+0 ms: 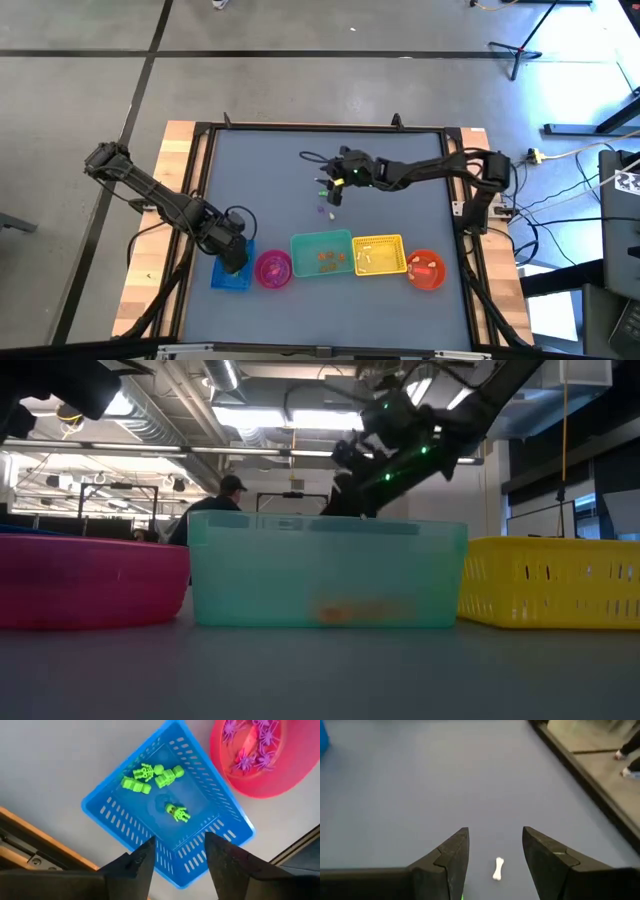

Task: Sort Halloween decoration
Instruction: Put the green skeleton toy into the blue bin

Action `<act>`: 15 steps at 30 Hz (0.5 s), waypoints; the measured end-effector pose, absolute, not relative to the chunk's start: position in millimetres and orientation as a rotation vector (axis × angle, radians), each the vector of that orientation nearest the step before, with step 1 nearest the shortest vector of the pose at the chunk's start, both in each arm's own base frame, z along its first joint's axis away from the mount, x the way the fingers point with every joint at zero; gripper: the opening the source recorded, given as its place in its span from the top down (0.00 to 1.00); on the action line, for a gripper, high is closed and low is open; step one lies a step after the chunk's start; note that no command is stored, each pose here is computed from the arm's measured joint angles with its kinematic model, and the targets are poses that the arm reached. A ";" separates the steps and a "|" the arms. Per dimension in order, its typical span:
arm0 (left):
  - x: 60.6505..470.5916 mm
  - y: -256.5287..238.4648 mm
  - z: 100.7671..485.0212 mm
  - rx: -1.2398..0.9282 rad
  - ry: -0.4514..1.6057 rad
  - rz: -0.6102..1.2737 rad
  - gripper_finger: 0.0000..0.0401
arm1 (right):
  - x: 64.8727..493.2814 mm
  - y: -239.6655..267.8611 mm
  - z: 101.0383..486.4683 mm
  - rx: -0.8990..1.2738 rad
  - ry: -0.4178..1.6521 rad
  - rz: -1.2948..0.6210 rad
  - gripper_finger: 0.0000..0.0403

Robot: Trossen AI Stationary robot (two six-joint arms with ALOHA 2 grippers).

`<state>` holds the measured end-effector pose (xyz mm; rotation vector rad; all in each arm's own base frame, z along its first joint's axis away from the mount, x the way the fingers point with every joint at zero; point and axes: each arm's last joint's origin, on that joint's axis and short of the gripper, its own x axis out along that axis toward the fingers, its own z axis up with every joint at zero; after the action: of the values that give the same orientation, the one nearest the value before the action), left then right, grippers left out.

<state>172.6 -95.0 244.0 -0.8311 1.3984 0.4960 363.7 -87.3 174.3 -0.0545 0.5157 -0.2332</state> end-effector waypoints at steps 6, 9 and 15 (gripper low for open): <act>177.6 -92.7 244.7 -0.781 1.259 0.543 0.61 | 365.2 -89.5 158.5 -0.023 0.565 -0.241 0.55; 185.1 -87.8 246.5 -0.748 1.115 0.585 0.61 | 365.5 -89.1 159.2 -0.024 0.560 -0.240 0.55; 208.1 -64.5 252.9 -0.601 0.895 0.584 0.61 | 365.5 -89.0 160.4 -0.025 0.555 -0.240 0.55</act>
<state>208.1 -64.5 252.9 -0.6005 0.8951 0.5836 365.5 -89.0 160.4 -0.0253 0.5545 -0.2397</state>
